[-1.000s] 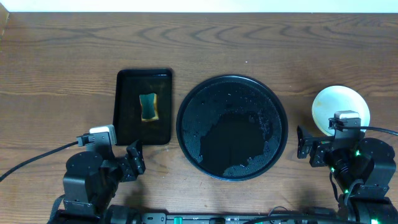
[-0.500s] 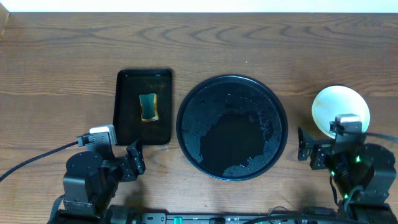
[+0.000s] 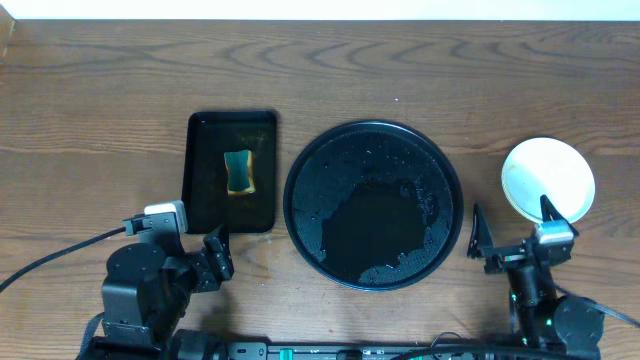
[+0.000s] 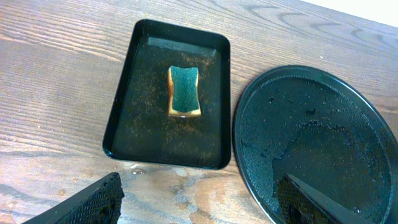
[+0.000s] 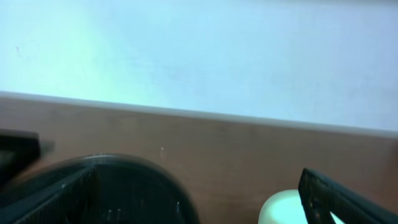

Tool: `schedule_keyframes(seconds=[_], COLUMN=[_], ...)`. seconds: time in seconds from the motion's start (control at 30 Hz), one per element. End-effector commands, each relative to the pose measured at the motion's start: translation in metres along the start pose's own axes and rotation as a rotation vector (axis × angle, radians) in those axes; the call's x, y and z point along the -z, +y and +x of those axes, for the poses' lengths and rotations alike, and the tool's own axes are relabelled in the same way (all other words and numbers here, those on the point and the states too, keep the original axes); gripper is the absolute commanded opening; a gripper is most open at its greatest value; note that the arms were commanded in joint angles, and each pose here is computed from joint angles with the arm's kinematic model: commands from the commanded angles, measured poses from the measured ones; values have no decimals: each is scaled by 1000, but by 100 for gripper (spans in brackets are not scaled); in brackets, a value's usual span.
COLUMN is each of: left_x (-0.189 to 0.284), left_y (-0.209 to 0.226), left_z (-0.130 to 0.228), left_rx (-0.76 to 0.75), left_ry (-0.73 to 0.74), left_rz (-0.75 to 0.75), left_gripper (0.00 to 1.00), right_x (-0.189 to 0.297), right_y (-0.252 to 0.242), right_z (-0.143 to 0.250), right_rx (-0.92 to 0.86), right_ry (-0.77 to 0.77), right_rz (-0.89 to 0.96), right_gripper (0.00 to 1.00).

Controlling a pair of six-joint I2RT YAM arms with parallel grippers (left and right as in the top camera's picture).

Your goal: Clean dirty plates on tray and stack at the side

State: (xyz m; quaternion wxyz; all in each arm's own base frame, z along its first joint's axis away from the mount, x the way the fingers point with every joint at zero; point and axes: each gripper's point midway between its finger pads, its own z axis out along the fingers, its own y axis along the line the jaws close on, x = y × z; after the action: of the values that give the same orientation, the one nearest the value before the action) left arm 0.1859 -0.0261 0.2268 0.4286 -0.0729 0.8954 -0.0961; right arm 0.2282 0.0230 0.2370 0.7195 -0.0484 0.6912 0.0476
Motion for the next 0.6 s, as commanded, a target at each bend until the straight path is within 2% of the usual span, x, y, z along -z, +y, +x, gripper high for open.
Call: schedule_keyframes(seconds=[0.0, 0.13, 0.27, 0.57], left_x=[-1, -1, -1, -1], left_y=[-1, -1, -1, -1], left_z=[2, 2, 2, 2], left_rx=[-11, -11, -11, -11], left_ry=[6, 6, 6, 6], left_rz=[7, 7, 7, 7], left_gripper=[80, 80, 80, 80], right_x=[-5, -8, -11, -14], right_y=[5, 8, 8, 9], right_z=[3, -3, 10, 78], right_rx=[-7, 5, 6, 3], right_ry=[-51, -151, -166, 102], right_rz=[-26, -40, -41, -44], right_gripper=[99, 99, 99, 99])
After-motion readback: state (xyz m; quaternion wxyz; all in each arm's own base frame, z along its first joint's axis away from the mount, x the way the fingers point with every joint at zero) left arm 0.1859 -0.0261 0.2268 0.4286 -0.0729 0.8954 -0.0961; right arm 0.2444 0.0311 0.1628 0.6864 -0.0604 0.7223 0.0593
